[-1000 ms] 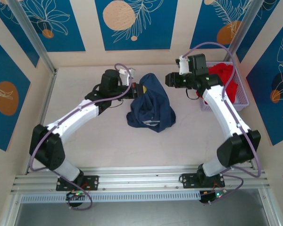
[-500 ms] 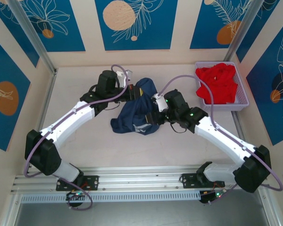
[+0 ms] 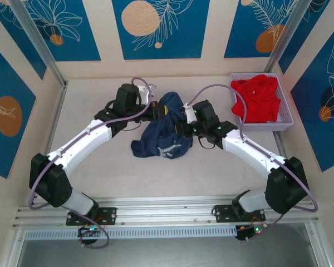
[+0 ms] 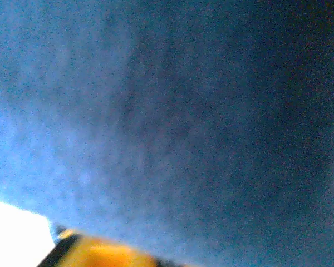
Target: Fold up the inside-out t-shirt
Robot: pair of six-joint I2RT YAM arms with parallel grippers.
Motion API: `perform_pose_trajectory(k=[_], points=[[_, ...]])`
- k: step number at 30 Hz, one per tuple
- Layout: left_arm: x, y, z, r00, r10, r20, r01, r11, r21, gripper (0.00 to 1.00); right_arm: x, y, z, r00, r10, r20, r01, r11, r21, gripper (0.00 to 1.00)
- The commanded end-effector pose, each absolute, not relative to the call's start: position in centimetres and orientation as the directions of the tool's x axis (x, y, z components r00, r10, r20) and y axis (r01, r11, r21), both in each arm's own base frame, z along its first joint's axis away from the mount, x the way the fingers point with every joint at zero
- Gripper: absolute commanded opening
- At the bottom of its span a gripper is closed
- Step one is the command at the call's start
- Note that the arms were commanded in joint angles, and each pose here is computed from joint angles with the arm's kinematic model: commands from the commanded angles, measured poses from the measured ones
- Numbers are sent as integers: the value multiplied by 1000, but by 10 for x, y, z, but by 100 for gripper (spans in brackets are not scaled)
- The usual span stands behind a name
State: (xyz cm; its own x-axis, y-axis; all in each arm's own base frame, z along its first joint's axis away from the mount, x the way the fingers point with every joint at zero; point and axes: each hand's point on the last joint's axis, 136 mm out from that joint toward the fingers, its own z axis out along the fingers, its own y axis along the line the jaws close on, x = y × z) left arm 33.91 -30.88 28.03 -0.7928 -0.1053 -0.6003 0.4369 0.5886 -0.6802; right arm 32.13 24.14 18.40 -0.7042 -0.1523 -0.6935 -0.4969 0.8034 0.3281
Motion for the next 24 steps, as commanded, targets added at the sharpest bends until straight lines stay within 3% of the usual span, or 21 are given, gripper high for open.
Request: perform_pose_trajectory(k=[1,8,15,19,22,24], points=[[347,-298,286,-755,-108,-646,446,638,-628,0,324,247,223,-652,-115,-750,-570,727,384,0],[379,-259,240,-780,-149,-608,288,777,-560,0,294,243,313,-609,54,-792,-704,424,570,0],[378,-238,231,-776,-159,-611,258,804,-537,5,297,235,317,-609,41,-792,-731,357,581,0],[371,-226,237,-748,-132,-650,285,821,-495,0,304,228,316,-617,5,-787,-729,373,574,0],[362,-230,261,-725,-131,-676,366,758,-540,0,329,211,298,-649,-40,-759,-629,589,507,0],[348,-246,294,-704,-126,-699,483,636,-602,0,343,200,282,-661,-103,-743,-562,724,400,0]])
